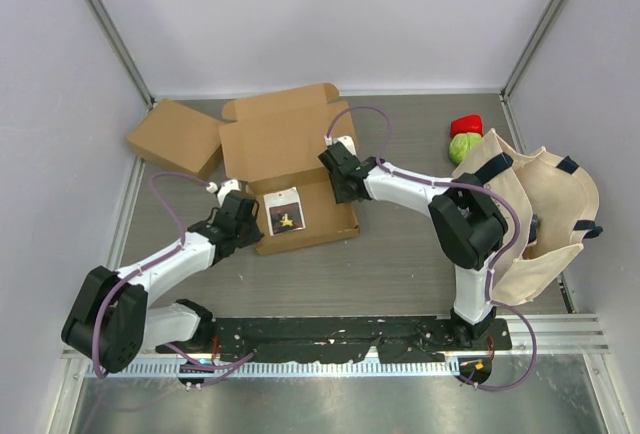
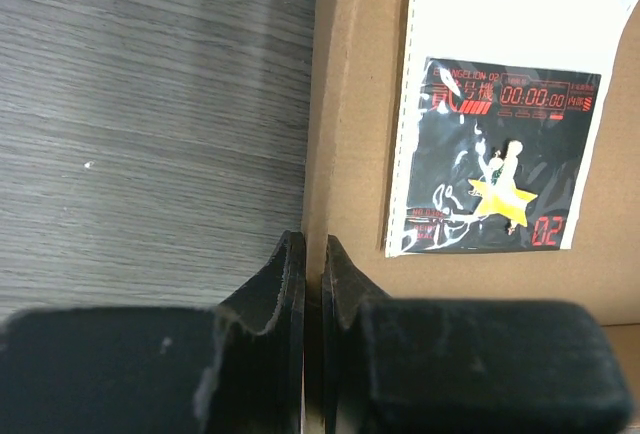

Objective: Fold the paper box

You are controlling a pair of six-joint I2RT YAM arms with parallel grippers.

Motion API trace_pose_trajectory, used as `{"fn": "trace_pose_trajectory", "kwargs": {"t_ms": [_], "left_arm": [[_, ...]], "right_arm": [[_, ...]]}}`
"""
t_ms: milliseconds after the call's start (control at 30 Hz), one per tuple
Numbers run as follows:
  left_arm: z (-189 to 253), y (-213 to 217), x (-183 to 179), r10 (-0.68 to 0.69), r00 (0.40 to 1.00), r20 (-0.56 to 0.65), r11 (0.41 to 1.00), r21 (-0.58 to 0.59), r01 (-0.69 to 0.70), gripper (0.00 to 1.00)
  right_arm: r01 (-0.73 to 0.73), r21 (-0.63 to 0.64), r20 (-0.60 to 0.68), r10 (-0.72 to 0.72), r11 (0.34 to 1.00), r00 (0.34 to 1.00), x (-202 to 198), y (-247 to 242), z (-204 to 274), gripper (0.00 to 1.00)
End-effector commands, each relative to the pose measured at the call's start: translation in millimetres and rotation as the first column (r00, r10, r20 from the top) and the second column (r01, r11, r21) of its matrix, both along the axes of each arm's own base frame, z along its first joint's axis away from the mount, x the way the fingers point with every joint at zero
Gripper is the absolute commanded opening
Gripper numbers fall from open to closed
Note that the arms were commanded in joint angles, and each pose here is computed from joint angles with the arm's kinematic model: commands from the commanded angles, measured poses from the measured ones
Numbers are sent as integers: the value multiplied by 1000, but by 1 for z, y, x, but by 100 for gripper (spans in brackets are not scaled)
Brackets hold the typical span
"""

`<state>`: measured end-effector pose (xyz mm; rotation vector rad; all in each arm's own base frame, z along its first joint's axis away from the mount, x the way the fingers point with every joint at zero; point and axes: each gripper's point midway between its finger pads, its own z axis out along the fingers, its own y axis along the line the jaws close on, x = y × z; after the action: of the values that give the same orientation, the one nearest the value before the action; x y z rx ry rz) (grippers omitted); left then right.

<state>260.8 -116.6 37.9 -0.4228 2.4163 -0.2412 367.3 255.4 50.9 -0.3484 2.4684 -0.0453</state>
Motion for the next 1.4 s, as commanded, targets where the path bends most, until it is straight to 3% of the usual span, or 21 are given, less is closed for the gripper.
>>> {"fn": "trace_pose_trajectory", "kwargs": {"t_ms": [0, 233, 367, 500, 600, 667, 733, 800, 967, 1100, 1233, 1333, 1367], "left_arm": [[20, -2, 16, 28, 996, 87, 1000, -16, -26, 0], [23, -5, 16, 22, 996, 87, 999, -25, -20, 0], [31, -6, 18, 27, 995, 101, 999, -26, -24, 0], [34, -6, 18, 32, 994, 100, 999, -30, -29, 0], [32, -8, 17, 37, 995, 95, 999, -39, -33, 0], [34, -11, 17, 30, 995, 97, 998, -50, -25, 0], [34, -13, 16, 23, 995, 97, 998, -55, -18, 0], [35, -14, 17, 17, 995, 101, 998, -55, -12, 0], [33, -14, 16, 2, 996, 93, 999, -41, 2, 0], [33, -13, 15, 0, 996, 93, 999, -39, 4, 1], [39, -16, 16, -10, 994, 106, 999, -50, 16, 8], [44, -19, 17, -20, 993, 113, 998, -61, 27, 22], [45, -20, 17, -21, 994, 107, 998, -64, 28, 32]], "right_arm": [[15, -14, 28, -15, 1000, 999, -8, -14, 13, 40], [48, -185, 48, -40, 981, 998, -23, -38, -24, 1], [246, -417, 309, -118, 875, 944, -32, -72, -13, 1], [270, -427, 318, -137, 863, 938, -42, -84, -24, 1], [93, -241, 177, -51, 966, 983, -47, -45, -36, 3], [14, -73, 84, -7, 997, 996, -55, -18, -33, 19], [1, 8, 60, -2, 1000, 998, -55, -9, -26, 32], [-29, 107, 14, 28, 994, 1000, -59, 6, -15, 38], [-25, 225, -5, 27, 974, 1000, -57, 13, 19, 42], [-24, 204, -30, 30, 979, 999, -64, 5, 30, 45], [-32, 135, -1, 32, 990, 999, -64, -12, 28, 45], [-30, 100, 20, 28, 994, 999, -63, -20, 22, 38], [-30, 75, 12, 29, 997, 999, -66, -25, 14, 36]]}}
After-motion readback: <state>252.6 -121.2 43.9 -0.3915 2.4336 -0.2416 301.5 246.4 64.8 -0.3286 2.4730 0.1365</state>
